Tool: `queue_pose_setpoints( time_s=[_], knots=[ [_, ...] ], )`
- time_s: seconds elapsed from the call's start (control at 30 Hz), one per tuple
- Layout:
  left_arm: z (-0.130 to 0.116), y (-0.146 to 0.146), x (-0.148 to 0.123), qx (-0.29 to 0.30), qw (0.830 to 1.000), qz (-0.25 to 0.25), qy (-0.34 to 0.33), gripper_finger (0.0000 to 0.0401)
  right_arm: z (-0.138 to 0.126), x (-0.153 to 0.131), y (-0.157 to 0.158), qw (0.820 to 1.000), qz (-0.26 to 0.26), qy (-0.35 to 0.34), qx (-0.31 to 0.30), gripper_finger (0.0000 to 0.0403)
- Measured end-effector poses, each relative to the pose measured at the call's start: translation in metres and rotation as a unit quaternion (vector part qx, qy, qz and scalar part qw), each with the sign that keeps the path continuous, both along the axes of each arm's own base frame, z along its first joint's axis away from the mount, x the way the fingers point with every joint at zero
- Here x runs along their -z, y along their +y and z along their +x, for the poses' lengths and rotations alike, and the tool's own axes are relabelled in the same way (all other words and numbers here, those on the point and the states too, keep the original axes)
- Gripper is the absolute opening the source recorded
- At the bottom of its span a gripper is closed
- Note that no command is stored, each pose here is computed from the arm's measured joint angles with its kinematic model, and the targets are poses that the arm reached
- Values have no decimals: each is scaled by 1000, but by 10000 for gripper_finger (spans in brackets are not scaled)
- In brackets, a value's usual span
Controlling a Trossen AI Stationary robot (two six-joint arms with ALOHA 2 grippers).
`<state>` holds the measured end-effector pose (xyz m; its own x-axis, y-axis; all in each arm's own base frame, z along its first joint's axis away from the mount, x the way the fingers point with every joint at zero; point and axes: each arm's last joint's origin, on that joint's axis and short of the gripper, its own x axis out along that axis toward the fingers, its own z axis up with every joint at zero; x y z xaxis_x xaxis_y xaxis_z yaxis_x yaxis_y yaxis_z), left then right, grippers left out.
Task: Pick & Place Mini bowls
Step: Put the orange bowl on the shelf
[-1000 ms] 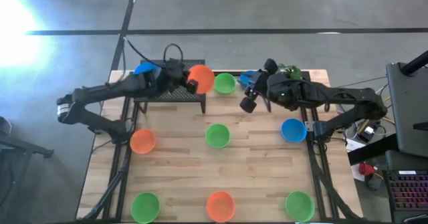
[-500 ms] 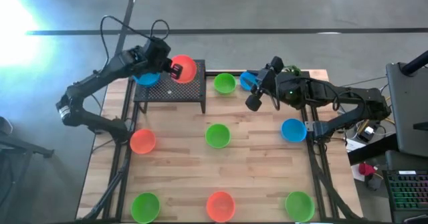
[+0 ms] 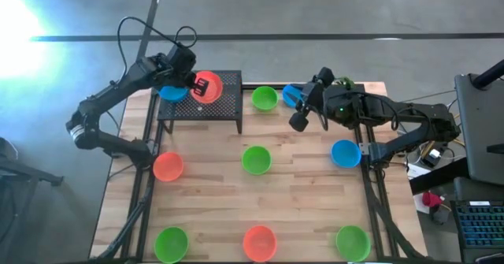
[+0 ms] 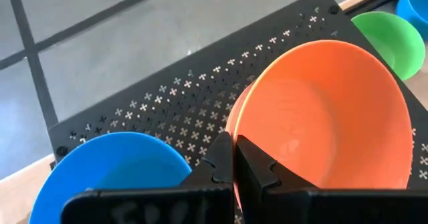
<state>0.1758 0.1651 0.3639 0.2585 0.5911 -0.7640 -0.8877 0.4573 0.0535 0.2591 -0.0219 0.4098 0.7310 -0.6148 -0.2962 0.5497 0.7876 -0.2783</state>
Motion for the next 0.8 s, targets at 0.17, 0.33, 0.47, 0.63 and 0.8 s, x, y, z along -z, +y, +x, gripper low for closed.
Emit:
queue_pose_setpoints(
  time_s=[0.17,0.33,0.47,0.63,0.8],
  knots=[
    [0,1,5,-3,1000,-5,5,0,0,0,0,1000,0,3,0,134],
    [0,3,14,-10,1000,-10,19,0,-1,2,0,1000,0,11,0,130],
    [-1,4,19,-15,1000,-9,26,0,-1,2,0,1000,0,11,0,126],
    [-1,5,20,-23,999,1,31,0,-1,2,0,1000,0,11,0,127],
    [0,6,20,-21,999,8,31,0,-1,2,0,1000,0,11,0,130]
  ],
)
